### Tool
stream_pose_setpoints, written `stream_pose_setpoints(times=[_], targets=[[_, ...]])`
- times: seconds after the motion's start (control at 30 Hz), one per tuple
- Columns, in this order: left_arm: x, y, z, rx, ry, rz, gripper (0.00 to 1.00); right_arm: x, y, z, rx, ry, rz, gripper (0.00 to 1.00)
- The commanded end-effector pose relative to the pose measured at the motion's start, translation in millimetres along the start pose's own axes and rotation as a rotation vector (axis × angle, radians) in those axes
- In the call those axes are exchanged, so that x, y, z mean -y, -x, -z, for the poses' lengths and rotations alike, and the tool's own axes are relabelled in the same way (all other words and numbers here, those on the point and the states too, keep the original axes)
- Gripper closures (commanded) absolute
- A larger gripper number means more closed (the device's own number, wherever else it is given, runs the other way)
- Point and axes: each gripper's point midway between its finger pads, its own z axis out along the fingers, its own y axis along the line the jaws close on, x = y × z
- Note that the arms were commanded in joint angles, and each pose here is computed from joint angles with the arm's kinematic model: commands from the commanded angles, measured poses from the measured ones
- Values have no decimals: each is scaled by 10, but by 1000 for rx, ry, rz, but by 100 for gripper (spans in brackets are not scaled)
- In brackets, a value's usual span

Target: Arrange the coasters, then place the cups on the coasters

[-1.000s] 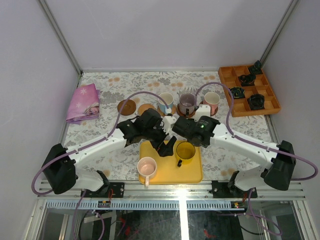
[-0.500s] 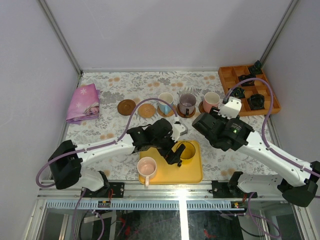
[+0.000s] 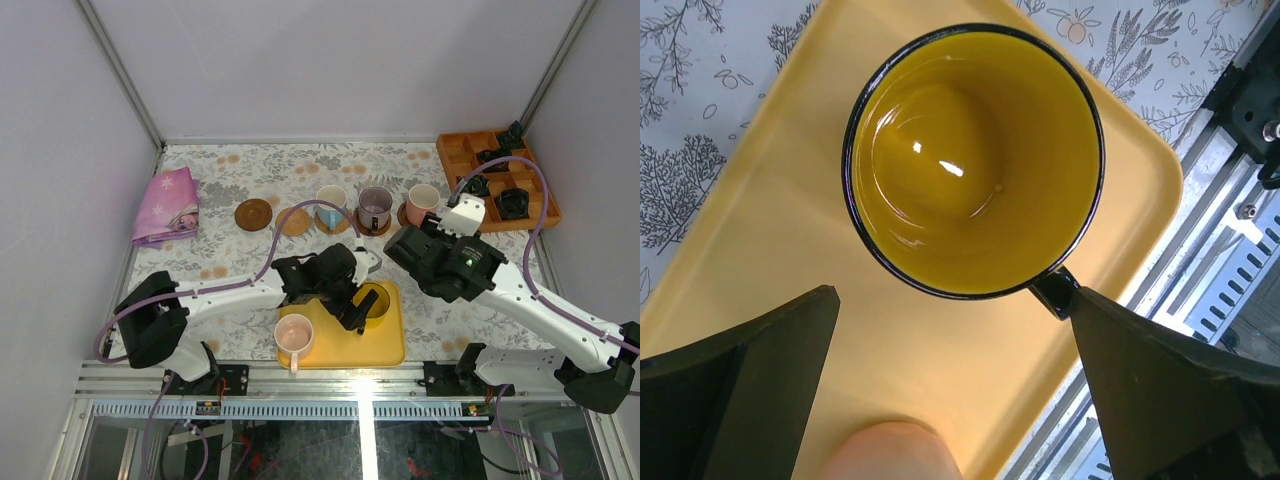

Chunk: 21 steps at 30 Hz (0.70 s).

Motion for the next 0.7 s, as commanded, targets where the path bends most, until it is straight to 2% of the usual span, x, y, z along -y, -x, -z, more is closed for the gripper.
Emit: stream_pose_setpoints(times=[0.0, 0.3, 0.67], targets=[[50, 195, -51, 59, 1, -13, 0, 11, 124, -38, 63, -22, -37, 39], [95, 284, 5, 72, -6, 6, 0, -133, 83, -101, 56, -10, 0, 39], [161, 277, -41, 21, -24, 45, 0, -255, 2, -173, 39, 11, 30, 39]])
